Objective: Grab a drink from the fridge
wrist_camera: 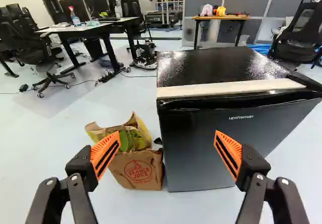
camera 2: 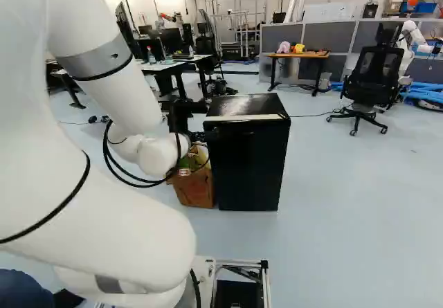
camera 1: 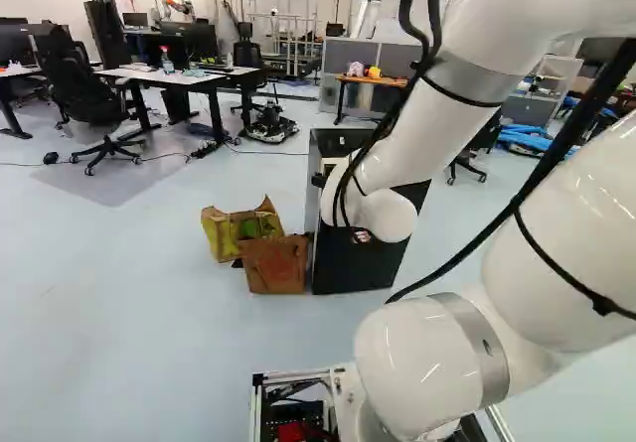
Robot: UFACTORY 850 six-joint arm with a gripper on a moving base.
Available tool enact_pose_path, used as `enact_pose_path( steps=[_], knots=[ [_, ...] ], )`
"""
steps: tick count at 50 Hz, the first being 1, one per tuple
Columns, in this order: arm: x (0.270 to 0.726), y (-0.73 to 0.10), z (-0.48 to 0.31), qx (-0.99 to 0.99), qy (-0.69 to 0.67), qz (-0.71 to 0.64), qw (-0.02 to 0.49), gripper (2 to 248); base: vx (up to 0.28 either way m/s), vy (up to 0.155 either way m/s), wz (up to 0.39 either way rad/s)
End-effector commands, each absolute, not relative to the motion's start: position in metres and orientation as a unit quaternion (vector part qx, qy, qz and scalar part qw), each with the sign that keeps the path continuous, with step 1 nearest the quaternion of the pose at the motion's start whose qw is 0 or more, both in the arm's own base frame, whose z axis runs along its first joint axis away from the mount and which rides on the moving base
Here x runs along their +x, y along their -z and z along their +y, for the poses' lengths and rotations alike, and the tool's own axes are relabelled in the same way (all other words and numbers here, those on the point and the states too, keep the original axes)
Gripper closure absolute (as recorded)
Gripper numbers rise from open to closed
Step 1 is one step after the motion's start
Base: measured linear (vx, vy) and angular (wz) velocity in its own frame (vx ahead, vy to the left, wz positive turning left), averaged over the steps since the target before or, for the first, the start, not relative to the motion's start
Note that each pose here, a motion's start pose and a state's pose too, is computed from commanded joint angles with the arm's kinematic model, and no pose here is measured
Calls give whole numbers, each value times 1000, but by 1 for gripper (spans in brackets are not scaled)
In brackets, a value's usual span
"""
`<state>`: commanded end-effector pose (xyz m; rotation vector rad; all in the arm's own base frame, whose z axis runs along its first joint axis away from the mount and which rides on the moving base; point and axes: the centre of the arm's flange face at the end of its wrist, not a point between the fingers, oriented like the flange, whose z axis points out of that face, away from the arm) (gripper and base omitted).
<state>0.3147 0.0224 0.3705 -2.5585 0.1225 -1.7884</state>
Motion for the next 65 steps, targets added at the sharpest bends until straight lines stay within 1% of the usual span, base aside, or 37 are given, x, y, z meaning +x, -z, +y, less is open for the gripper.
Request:
enact_pose_path(
  steps=[34, 50, 65],
  knots=[
    [353, -367, 55, -811, 578, 85, 10, 3, 0, 0, 0],
    [367, -357, 70, -802, 588, 104, 1, 3, 0, 0, 0],
    [370, -348, 76, -789, 601, 127, -18, 3, 0, 0, 0]
  ],
)
